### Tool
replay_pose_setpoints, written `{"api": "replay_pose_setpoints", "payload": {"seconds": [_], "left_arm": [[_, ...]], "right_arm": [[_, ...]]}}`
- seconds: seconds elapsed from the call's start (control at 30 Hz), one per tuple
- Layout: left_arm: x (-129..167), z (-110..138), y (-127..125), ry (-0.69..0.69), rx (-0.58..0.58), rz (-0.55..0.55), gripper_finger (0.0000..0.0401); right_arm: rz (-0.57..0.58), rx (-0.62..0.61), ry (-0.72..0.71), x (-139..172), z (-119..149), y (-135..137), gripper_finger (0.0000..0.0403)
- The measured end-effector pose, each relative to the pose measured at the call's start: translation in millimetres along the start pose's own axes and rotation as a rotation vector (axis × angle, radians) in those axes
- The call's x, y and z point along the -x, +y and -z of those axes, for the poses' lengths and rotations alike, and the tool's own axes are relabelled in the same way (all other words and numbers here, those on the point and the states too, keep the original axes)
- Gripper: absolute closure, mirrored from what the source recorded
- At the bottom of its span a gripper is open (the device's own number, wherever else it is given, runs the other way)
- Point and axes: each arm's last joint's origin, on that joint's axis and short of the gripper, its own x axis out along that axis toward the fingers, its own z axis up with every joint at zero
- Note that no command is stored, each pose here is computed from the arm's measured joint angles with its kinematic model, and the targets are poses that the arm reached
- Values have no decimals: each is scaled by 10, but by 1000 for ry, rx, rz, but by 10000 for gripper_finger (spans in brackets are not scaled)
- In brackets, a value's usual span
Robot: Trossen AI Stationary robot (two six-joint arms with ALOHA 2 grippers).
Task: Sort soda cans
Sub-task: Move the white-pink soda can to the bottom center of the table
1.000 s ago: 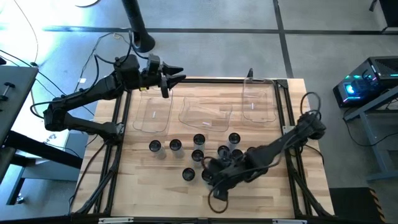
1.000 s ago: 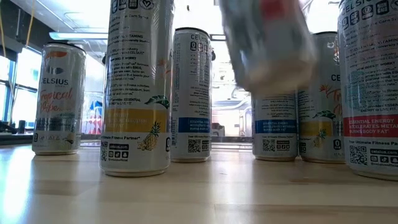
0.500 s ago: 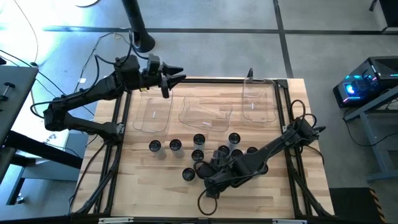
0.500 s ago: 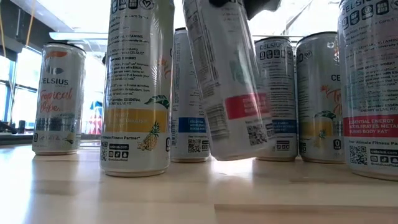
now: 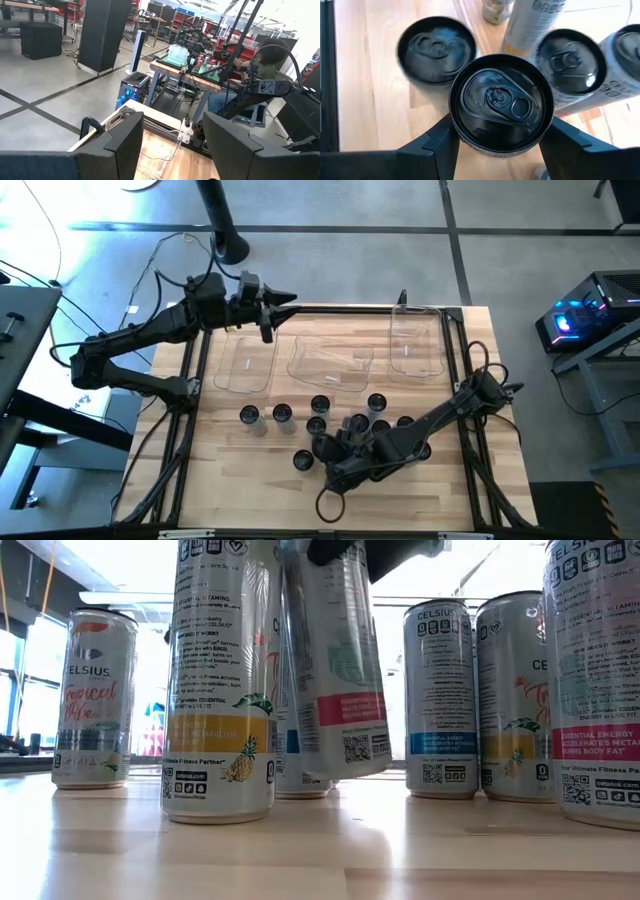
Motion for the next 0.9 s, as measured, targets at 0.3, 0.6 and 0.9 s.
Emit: {"api": "replay_pose_setpoints", "payload": {"seconds": [0.3, 0.6, 0.9], "left_arm": [[-2, 17, -45, 0, -5, -18, 201], [-4, 24, -52, 4, -24, -21, 201], [-4, 24, -50, 4, -42, -22, 201]], "right_arm": [[19, 9, 30, -107, 108, 86, 194], [34, 16, 16, -135, 131, 121, 194], [27, 21, 26, -142, 134, 120, 154]]}}
